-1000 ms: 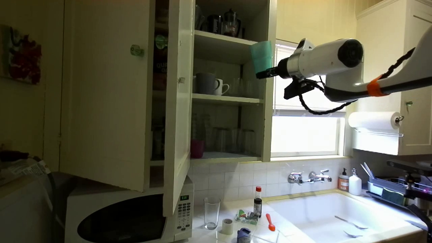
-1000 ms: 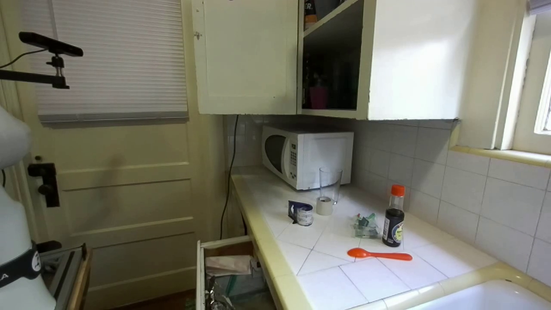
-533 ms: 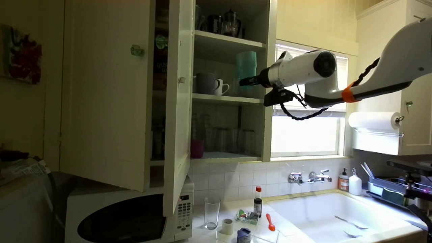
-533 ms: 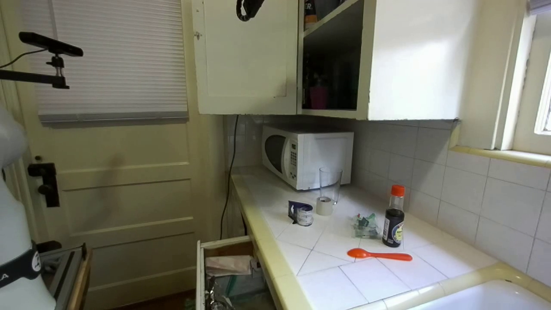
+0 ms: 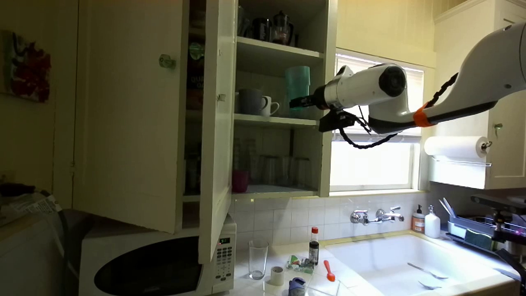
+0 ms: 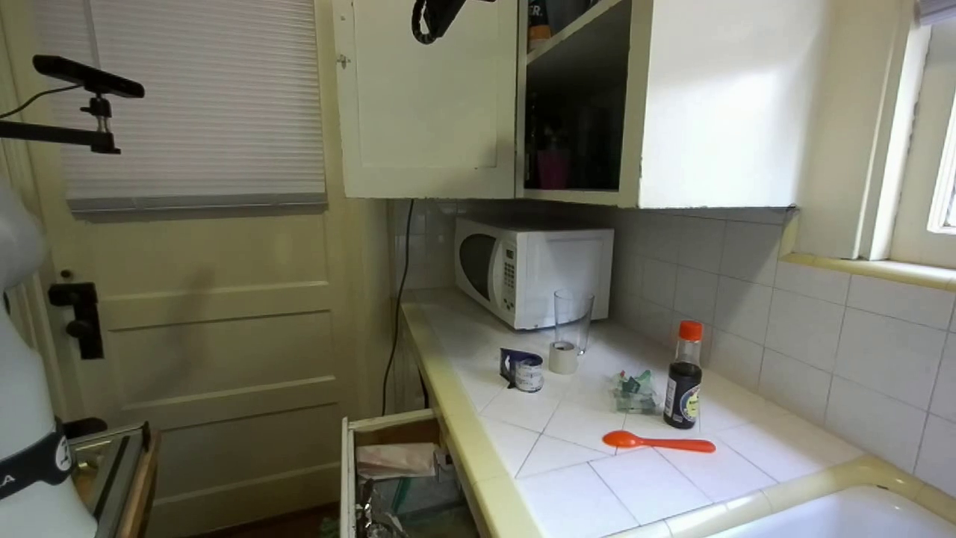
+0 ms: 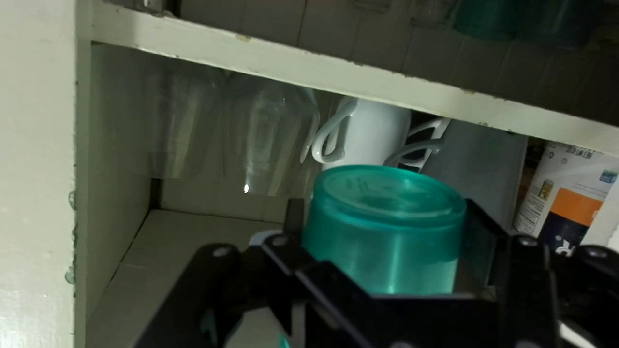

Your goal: Put the blue cup on the middle shelf of the cabinet on the right.

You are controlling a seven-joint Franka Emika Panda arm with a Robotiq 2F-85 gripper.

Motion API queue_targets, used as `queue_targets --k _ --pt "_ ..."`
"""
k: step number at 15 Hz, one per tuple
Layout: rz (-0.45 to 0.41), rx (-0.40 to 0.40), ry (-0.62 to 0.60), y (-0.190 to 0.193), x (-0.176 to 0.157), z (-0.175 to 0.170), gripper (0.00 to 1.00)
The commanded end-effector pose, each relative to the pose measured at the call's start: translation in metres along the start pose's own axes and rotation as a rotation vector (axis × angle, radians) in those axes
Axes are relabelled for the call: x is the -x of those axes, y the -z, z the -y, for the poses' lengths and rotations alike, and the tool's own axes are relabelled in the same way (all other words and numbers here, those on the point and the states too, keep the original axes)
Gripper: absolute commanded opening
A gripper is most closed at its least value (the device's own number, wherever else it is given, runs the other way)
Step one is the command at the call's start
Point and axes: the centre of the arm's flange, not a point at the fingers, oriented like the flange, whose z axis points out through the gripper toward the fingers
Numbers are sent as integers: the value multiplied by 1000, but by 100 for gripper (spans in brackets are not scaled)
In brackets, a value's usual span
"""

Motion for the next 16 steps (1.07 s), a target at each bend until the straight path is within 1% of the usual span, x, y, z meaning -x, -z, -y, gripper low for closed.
queue_targets --k 1,3,5,8,11,14,16 --pt "-10 -6 26 -7 -1 0 52" --pt "-35 -26 35 -16 -1 -6 52" --pt "-56 -30 31 -23 -4 -14 52" --pt "-86 -88 6 -32 -9 -25 52" --pt "-82 -117 -31 -42 -6 -34 52" --pt "-82 -126 -95 -57 0 -44 52" --pt "-59 -139 -99 -69 9 -44 52"
